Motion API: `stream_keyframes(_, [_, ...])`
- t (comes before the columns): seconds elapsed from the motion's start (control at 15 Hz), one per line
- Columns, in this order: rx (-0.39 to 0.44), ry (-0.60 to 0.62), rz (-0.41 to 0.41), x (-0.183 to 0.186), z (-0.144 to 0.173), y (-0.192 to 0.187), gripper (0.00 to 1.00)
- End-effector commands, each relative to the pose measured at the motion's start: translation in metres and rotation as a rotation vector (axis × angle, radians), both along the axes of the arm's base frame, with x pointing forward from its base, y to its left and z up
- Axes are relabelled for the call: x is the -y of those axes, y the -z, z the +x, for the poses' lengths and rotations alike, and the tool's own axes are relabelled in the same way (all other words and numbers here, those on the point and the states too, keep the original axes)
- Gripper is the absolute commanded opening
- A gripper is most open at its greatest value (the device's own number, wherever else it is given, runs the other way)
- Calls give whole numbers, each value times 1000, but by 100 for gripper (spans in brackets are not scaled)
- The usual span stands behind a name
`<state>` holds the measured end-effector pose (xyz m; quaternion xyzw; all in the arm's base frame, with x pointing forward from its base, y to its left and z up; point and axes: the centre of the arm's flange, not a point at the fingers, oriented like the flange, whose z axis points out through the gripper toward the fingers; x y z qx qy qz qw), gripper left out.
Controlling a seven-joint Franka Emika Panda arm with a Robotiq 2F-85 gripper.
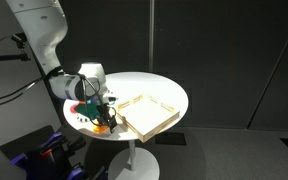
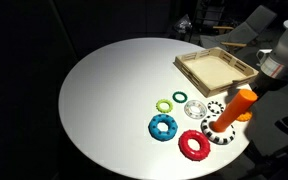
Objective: Pick up the orange ring and put it on the ring holder
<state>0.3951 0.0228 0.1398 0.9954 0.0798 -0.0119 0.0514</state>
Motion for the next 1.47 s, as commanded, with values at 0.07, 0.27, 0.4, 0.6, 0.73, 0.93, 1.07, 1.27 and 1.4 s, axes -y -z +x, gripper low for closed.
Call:
stream_keyframes(0.07, [14, 14, -10, -6, 7, 8, 100])
stream_keyframes(0.27, [11, 21, -14, -10, 8, 8, 71])
stream_keyframes(0.4, [8, 24, -14, -12, 8, 7, 60])
stream_keyframes(0.6, [8, 26, -8, -15, 10, -2, 34])
stream_keyframes(0.73, [13, 27, -3, -17, 11, -11, 19])
stream_keyframes(0.93, [25, 34, 6, -21, 15, -29, 4])
stream_keyframes(1.07, [22, 54, 18, -22, 19, -44, 3])
stream_keyframes(1.27, [13, 71, 28, -26, 27, -67, 5])
stream_keyframes(1.4, [11, 74, 27, -29, 32, -83, 5])
